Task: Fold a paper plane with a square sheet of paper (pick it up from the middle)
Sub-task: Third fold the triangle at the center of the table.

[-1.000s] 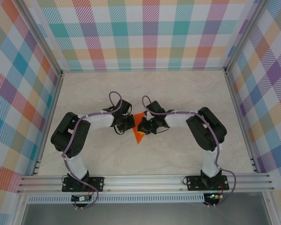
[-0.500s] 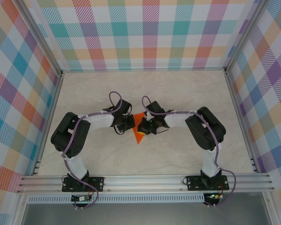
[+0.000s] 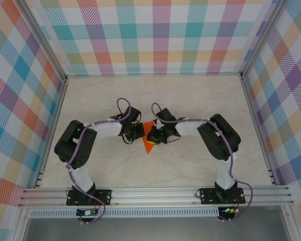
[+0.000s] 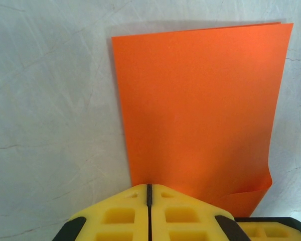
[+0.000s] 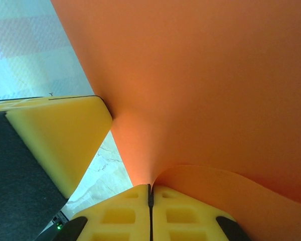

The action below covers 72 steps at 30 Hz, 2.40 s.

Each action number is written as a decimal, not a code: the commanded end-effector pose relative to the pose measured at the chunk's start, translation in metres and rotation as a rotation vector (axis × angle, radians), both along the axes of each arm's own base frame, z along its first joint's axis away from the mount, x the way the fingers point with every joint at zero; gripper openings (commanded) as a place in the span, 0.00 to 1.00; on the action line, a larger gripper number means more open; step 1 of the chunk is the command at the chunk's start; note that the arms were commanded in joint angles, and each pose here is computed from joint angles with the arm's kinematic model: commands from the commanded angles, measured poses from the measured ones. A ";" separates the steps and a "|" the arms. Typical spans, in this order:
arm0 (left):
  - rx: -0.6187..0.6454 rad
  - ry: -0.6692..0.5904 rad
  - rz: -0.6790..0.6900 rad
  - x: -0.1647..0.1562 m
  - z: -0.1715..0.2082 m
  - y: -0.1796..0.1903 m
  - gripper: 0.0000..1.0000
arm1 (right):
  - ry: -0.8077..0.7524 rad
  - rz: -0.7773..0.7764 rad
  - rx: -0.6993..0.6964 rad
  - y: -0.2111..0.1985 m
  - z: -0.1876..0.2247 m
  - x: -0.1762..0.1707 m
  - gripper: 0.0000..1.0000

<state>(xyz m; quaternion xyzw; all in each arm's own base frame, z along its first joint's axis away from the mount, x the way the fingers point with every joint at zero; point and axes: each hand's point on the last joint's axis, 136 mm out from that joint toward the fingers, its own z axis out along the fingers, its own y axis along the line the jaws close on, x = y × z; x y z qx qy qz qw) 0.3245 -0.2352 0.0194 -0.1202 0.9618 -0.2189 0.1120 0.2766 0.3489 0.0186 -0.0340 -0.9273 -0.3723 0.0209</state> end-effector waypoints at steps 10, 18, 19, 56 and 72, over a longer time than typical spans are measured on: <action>0.050 0.071 -0.009 -0.019 -0.015 0.012 0.06 | -0.002 0.009 -0.011 0.004 -0.007 0.002 0.07; 0.050 0.006 0.039 -0.006 0.017 0.023 0.07 | 0.019 0.007 -0.051 -0.002 -0.016 -0.002 0.17; 0.056 0.001 0.060 -0.005 0.021 0.029 0.07 | 0.021 0.006 -0.053 -0.003 -0.017 -0.002 0.20; -0.195 0.038 -0.030 -0.022 0.020 -0.016 0.00 | 0.066 -0.002 -0.130 -0.025 -0.040 -0.021 0.02; -0.179 0.052 -0.047 -0.024 0.008 -0.023 0.00 | 0.064 -0.002 -0.126 -0.023 -0.039 -0.019 0.01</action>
